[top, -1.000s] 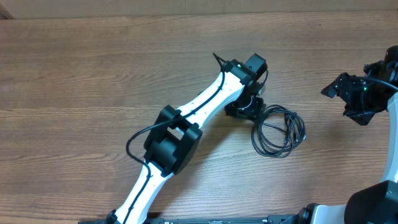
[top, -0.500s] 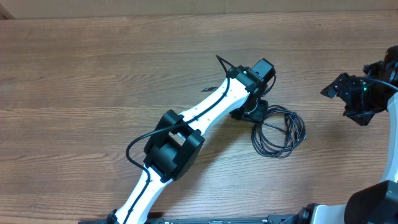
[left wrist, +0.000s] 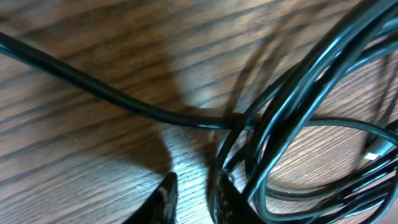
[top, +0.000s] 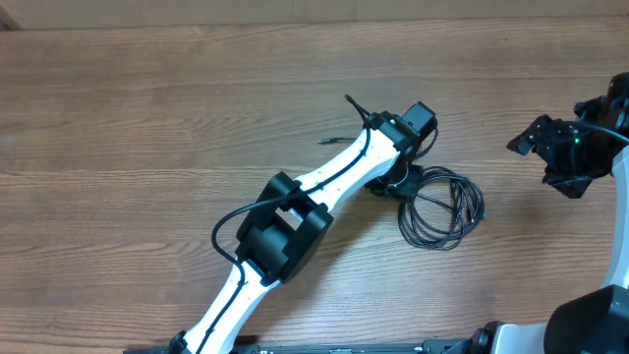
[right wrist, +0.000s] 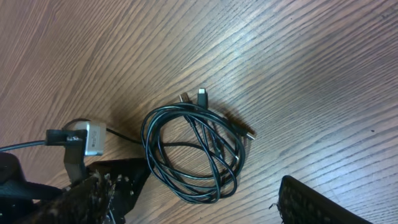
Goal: Untangle cables
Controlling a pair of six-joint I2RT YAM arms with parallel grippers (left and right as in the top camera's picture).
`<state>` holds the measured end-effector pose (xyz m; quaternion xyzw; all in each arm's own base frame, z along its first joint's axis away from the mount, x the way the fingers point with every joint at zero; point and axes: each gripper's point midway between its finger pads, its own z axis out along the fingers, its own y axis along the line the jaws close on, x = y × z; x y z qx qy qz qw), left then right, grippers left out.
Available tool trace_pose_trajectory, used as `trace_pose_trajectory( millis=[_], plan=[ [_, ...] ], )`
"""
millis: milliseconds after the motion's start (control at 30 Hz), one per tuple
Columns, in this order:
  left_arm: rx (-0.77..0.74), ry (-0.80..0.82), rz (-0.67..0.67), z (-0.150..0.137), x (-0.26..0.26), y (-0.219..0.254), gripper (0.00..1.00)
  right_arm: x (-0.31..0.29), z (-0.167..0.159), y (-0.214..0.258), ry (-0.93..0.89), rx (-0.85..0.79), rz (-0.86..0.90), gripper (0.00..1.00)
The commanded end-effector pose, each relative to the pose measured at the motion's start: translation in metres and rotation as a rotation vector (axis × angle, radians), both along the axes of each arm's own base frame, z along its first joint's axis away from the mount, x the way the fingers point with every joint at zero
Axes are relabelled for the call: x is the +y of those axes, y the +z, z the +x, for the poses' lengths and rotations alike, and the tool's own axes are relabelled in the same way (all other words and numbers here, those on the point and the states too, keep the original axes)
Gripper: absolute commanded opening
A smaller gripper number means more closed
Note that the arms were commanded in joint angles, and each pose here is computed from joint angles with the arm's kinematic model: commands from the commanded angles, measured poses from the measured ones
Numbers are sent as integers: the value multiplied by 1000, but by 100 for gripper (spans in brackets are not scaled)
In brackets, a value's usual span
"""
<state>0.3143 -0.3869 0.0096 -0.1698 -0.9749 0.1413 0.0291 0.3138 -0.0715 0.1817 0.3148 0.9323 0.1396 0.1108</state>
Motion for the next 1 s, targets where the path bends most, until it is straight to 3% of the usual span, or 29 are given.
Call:
trace_pose_trajectory(
  millis=[0, 67, 167, 533, 767, 967],
  plan=[
    [4, -8, 12, -1, 1, -7, 32, -1, 2, 7, 5, -25, -18, 85],
    [3, -10, 14, 3, 6, -1, 42, -2, 3, 8, 5, -27, -19, 85],
    [-3, -11, 12, 12, 15, 15, 48, -2, 3, 8, 5, -30, -20, 85],
    [-13, -167, -75, -4, -5, 28, 47, -1, 2, 7, 6, -22, -17, 85],
    [-47, -195, -130, -6, -24, 26, 44, -1, 2, 7, 6, -23, -18, 85],
    [-53, -186, -100, -5, -19, 21, 43, -1, 2, 7, 6, -23, -18, 85]
  ],
)
